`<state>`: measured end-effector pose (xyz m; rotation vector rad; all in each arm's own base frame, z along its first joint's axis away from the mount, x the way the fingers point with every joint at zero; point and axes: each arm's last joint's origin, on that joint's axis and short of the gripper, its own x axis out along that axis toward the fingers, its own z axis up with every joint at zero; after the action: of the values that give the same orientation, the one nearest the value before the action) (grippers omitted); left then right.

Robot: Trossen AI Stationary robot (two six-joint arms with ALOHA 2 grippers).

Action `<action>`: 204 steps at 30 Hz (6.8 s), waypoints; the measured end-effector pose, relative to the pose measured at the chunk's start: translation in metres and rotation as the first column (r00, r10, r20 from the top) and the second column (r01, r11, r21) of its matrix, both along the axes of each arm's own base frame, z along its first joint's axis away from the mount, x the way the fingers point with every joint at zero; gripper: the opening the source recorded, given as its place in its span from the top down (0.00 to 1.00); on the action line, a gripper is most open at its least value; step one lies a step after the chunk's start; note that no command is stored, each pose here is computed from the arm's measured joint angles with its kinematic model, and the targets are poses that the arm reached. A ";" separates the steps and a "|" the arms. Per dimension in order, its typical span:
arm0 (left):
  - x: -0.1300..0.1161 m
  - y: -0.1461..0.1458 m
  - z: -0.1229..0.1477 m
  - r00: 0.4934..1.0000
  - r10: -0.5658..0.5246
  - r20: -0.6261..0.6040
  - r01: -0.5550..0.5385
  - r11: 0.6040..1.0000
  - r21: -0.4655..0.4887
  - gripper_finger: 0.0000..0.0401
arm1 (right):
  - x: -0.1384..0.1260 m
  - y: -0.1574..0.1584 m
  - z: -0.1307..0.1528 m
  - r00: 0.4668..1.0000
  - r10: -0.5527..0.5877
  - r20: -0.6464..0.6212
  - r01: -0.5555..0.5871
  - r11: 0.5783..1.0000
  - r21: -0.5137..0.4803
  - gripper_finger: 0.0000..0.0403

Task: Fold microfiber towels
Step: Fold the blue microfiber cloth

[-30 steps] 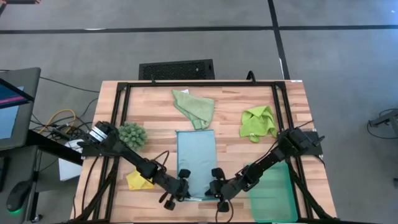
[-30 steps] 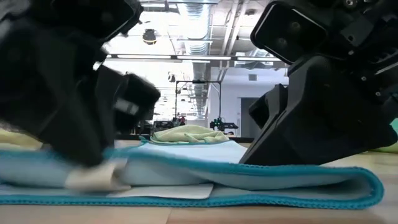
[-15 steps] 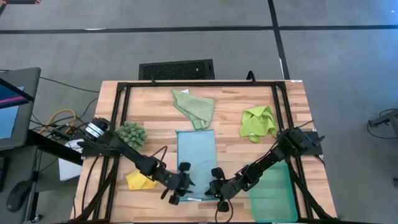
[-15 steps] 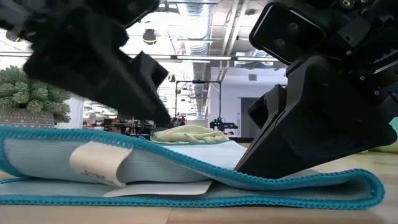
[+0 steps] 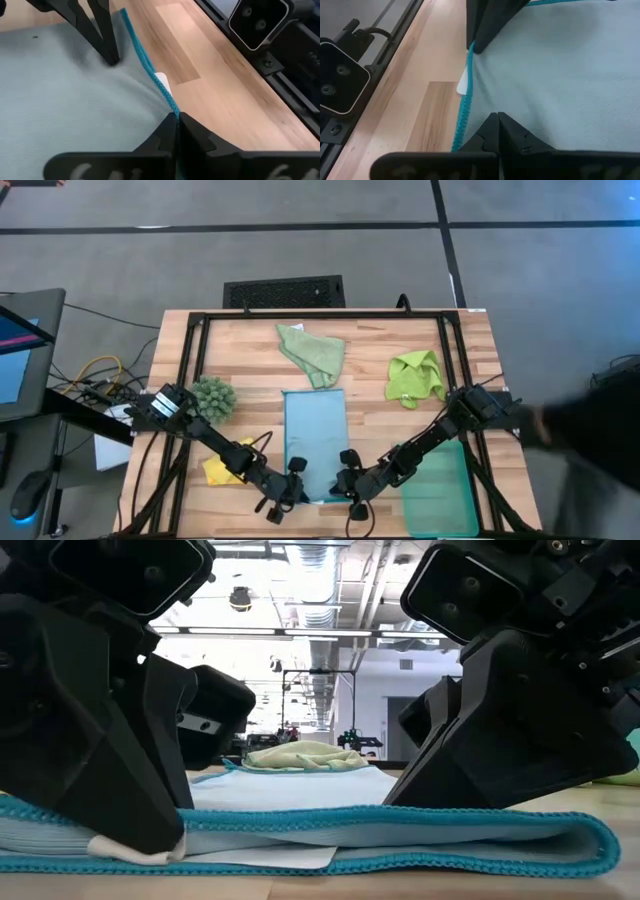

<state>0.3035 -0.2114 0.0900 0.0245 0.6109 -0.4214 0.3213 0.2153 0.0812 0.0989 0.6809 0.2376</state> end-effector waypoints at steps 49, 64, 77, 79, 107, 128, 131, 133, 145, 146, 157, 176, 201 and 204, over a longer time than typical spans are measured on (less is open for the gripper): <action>0.014 -0.033 0.083 0.977 0.050 -0.207 0.029 0.933 0.360 0.57 | 0.012 0.006 0.001 1.000 0.023 0.006 -0.023 1.000 -0.007 0.98; 0.005 -0.021 0.046 0.991 0.125 -0.042 -0.105 0.940 0.326 0.97 | 0.012 0.005 0.001 1.000 0.020 0.001 -0.020 1.000 -0.012 0.97; -0.020 -0.030 0.023 0.995 0.083 -0.052 -0.070 0.976 0.208 0.99 | 0.012 0.005 0.000 1.000 0.025 0.000 -0.025 1.000 -0.019 0.97; -0.022 -0.032 0.023 0.996 0.076 -0.056 -0.062 0.976 0.211 0.99 | 0.012 0.005 0.000 1.000 0.025 0.000 -0.025 0.999 -0.020 0.96; -0.031 -0.050 0.032 0.984 0.171 -0.043 -0.153 0.952 0.265 0.99 | -0.010 0.017 0.013 0.983 0.161 -0.083 -0.171 0.977 -0.129 0.90; -0.020 -0.041 0.048 0.904 0.418 0.086 -0.422 0.844 0.331 0.99 | -0.018 0.037 0.056 0.963 0.212 0.163 -0.186 0.969 -0.162 0.75; -0.022 -0.037 0.043 0.895 0.440 0.072 -0.437 0.833 0.340 0.99 | -0.008 0.037 0.035 0.961 0.233 0.146 -0.197 0.954 -0.226 0.64; -0.024 -0.036 0.040 0.891 0.448 0.073 -0.445 0.830 0.337 0.99 | 0.000 0.037 0.026 0.964 0.237 0.121 -0.200 0.946 -0.255 0.58; -0.028 -0.028 0.031 0.869 0.490 0.070 -0.483 0.810 0.333 0.99 | 0.021 0.035 0.008 0.974 0.225 -0.003 -0.215 0.925 -0.314 0.56; -0.027 -0.027 0.031 0.866 0.495 0.078 -0.491 0.808 0.326 0.99 | 0.021 0.034 0.007 0.974 0.227 -0.010 -0.218 0.926 -0.309 0.59; -0.016 -0.014 0.009 0.873 0.483 0.073 -0.472 0.796 0.379 0.99 | 0.012 0.037 0.018 0.948 0.308 -0.075 -0.317 0.910 -0.267 0.96; -0.004 -0.026 -0.002 0.950 0.307 0.050 -0.306 0.894 0.328 0.99 | 0.004 0.034 0.052 0.958 0.277 -0.069 -0.285 0.935 -0.212 0.90; -0.028 -0.006 0.010 0.812 0.581 0.056 -0.547 0.724 0.420 0.99 | 0.008 0.036 0.049 0.947 0.310 -0.087 -0.316 0.947 -0.064 0.54; -0.028 -0.008 0.008 0.819 0.574 0.004 -0.530 0.752 0.391 0.99 | 0.007 0.032 0.045 0.966 0.235 -0.105 -0.248 0.960 -0.128 0.53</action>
<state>0.2756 -0.2190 0.0984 0.1837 0.7747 0.2870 0.3286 0.2470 0.1266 -0.1102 0.7967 0.4215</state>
